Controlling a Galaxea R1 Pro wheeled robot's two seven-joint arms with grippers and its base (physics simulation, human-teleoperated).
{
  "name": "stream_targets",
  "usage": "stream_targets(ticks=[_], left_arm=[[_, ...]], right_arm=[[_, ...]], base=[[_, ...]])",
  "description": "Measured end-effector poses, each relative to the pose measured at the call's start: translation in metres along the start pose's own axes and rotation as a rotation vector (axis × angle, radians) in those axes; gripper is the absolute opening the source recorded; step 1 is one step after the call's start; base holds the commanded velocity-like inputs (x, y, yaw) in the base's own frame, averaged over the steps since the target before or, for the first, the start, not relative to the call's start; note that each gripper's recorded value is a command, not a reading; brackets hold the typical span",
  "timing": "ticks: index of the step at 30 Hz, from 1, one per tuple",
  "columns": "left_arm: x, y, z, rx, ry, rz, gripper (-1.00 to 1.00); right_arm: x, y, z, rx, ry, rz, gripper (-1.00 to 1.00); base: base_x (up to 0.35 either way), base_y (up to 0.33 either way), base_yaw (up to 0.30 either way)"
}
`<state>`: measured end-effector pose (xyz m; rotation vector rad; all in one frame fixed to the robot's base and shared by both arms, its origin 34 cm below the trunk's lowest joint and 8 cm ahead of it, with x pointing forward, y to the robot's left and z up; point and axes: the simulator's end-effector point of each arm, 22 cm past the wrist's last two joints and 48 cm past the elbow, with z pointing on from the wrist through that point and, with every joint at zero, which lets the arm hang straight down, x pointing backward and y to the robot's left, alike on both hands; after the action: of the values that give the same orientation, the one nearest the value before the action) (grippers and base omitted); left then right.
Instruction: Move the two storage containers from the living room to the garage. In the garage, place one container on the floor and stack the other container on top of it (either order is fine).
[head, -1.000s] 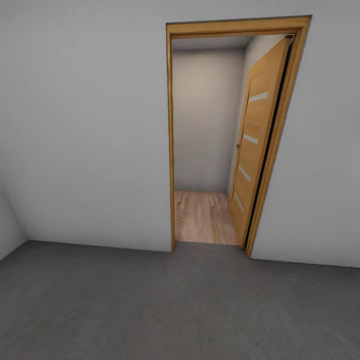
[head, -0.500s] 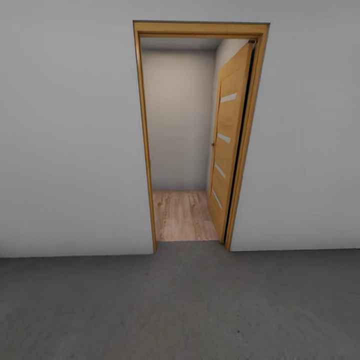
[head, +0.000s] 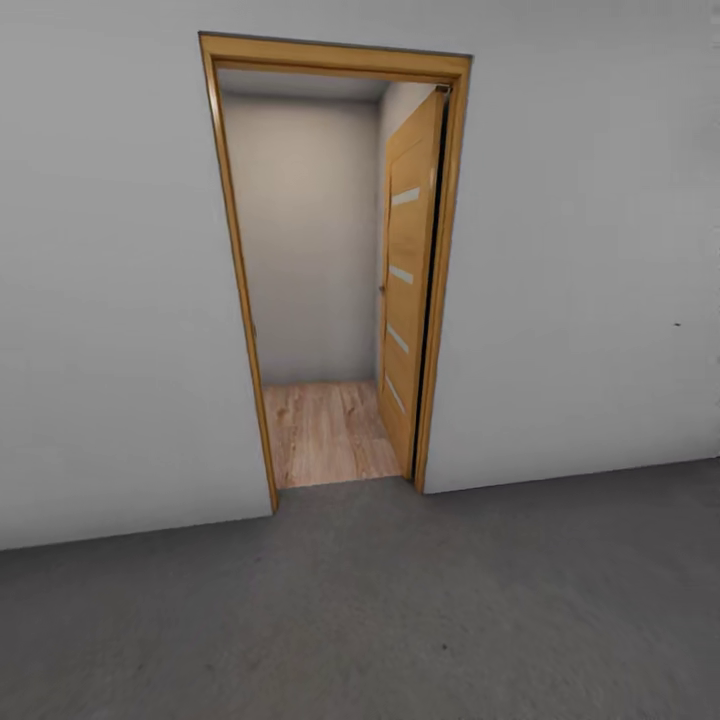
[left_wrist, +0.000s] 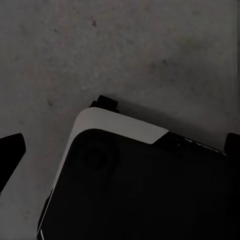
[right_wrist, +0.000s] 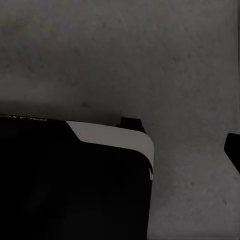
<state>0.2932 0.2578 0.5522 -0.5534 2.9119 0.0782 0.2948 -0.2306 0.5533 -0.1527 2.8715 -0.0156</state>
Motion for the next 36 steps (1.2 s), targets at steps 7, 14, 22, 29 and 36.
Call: stream_targets(ticks=[7,14,22,29,36], left_arm=[[0.0013,0.0013,-0.0001,-0.001,0.006,0.000,1.00],[0.0025,0.0020,-0.0001,-0.002,0.013,0.001,1.00],[0.0020,0.0031,0.0000,-0.003,0.012,0.001,1.00],[0.0022,0.0030,0.0000,-0.003,0.012,0.001,1.00],[0.0023,0.0032,0.0000,-0.003,0.013,0.001,1.00]], right_arm=[[0.0003,0.0022,-0.0002,-0.006,0.001,-0.013,1.00],[0.0013,0.0020,-0.0003,-0.007,0.005,-0.019,1.00],[0.0015,0.0021,-0.0003,-0.008,0.006,-0.020,1.00],[0.0015,0.0026,-0.0003,-0.009,0.006,-0.022,1.00],[0.0019,0.0014,-0.0002,-0.007,0.007,-0.026,1.00]], base=[[0.217,0.000,-0.038],[0.312,0.000,-0.004],[0.323,0.000,0.000],[0.324,0.000,0.000],[0.324,0.000,0.000]])
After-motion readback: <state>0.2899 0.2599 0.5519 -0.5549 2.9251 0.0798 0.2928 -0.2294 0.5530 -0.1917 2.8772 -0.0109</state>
